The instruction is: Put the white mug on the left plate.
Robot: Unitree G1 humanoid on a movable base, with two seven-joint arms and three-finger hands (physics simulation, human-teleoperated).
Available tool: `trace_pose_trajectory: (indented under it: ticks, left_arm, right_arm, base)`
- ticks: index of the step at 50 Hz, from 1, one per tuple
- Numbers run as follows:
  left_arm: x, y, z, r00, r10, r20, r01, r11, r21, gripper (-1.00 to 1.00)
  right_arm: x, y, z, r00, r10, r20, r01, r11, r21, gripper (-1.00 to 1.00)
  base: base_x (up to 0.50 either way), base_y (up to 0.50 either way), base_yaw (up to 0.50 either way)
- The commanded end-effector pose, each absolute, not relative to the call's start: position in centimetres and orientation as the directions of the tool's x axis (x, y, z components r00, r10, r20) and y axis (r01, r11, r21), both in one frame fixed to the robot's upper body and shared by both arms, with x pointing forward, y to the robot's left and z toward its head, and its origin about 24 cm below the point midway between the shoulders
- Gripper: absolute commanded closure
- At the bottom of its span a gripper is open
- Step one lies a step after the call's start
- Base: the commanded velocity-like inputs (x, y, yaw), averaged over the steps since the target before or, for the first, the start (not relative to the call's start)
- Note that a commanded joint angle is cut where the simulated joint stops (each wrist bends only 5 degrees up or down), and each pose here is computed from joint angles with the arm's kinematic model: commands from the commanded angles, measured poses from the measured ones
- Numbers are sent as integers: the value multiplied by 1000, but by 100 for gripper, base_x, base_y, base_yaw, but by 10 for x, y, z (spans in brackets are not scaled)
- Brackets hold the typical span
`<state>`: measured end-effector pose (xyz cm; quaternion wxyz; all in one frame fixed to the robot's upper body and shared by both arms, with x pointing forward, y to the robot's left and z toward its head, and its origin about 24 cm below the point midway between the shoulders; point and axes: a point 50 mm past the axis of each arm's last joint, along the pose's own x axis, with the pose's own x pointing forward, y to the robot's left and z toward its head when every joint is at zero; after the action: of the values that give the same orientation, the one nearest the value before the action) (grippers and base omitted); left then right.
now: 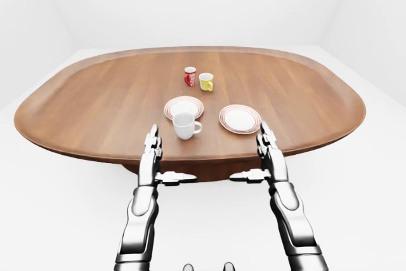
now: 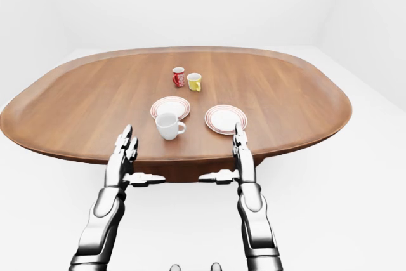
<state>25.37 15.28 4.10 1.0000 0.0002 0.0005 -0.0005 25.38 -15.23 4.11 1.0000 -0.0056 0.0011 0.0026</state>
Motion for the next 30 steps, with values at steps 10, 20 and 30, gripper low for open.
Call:
trace_pose_trajectory:
  ticks: [10,20,30]
  left_arm:
    - [253,158,41,1000,-7,-3,7,1000,3,-100]
    - [252,158,43,1000,-9,0,9,1000,4,-100]
    - [228,162,199,796,-8,606,7,1000,4,-100]
  right_arm:
    - [254,-158,42,1000,16,-3,-16,999,-44,-100]
    - [253,-158,48,1000,20,6,-20,999,-44,-100]
    - [224,-154,197,797,60,601,-44,998,-41,-100]
  base:
    - [0,0,0]
    - [0,0,0]
    - [0,0,0]
